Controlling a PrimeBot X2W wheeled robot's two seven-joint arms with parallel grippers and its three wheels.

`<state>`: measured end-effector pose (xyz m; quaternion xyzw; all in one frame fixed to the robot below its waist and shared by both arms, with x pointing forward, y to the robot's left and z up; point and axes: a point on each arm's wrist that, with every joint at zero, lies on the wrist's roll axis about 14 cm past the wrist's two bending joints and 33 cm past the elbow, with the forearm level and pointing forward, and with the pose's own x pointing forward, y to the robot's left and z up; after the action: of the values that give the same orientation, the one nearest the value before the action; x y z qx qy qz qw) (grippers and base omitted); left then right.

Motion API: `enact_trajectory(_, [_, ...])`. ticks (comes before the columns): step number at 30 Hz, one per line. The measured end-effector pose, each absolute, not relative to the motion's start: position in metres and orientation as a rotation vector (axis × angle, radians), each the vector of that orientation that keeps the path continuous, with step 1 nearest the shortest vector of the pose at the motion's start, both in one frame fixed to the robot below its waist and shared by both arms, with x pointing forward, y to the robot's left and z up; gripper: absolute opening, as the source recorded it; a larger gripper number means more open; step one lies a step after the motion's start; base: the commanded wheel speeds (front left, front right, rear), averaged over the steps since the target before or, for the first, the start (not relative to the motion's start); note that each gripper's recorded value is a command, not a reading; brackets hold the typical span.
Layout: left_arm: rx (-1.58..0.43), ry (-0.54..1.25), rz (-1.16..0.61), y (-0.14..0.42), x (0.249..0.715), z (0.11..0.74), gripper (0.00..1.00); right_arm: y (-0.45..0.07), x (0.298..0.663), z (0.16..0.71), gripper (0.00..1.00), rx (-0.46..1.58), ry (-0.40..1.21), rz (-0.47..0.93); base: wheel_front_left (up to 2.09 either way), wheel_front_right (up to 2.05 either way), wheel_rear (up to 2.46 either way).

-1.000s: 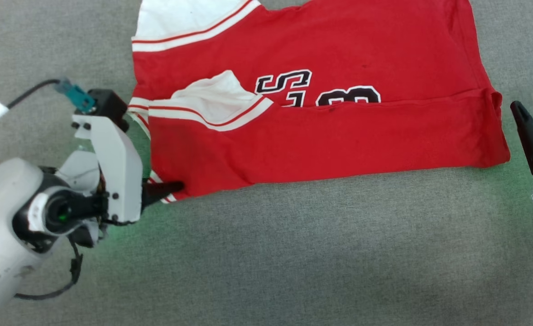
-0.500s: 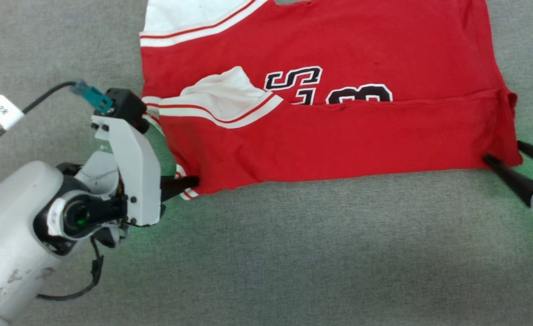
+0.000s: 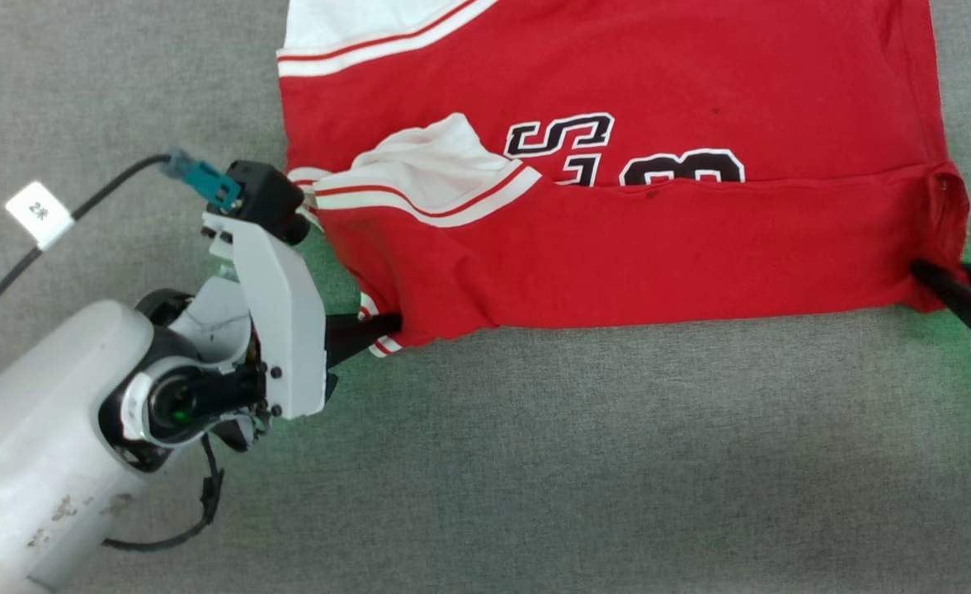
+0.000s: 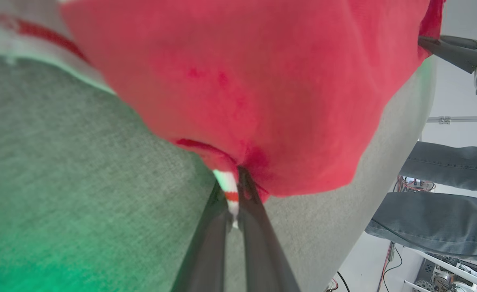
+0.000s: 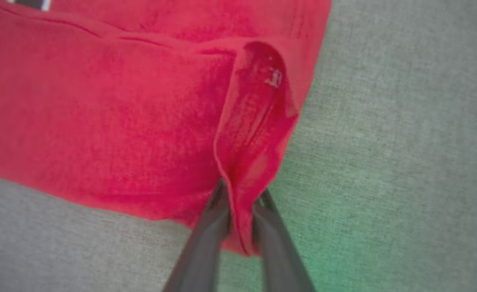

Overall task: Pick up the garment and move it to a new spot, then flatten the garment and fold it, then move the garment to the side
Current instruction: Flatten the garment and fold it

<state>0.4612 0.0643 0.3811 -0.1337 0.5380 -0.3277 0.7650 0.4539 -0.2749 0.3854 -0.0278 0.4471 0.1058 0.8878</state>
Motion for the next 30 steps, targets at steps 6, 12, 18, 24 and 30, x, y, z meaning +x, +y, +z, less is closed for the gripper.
enact_trajectory(6, [-0.309,1.092,-0.706,0.066,0.459,0.390,0.00,-0.272,0.454,0.395,0.00,-0.032,0.882,0.218,0.00,0.00,0.00])
enact_trajectory(12, [-0.308,1.067,-0.703,0.075,0.434,0.398,0.00,-0.280,0.437,0.400,0.00,-0.035,0.892,0.212,0.00,0.00,0.00])
enact_trajectory(18, [-0.302,1.068,-0.681,0.086,0.405,0.404,0.00,-0.281,0.411,0.398,0.00,-0.019,0.943,0.233,0.00,0.00,0.00])
enact_trajectory(24, [-0.325,1.066,-0.664,0.089,0.381,0.410,0.00,-0.279,0.385,0.398,0.00,0.013,0.966,0.253,0.00,0.00,0.00])
enact_trajectory(30, [-0.341,1.046,-0.655,0.089,0.374,0.415,0.00,-0.279,0.378,0.405,0.53,0.028,0.928,0.250,0.00,0.00,0.00])
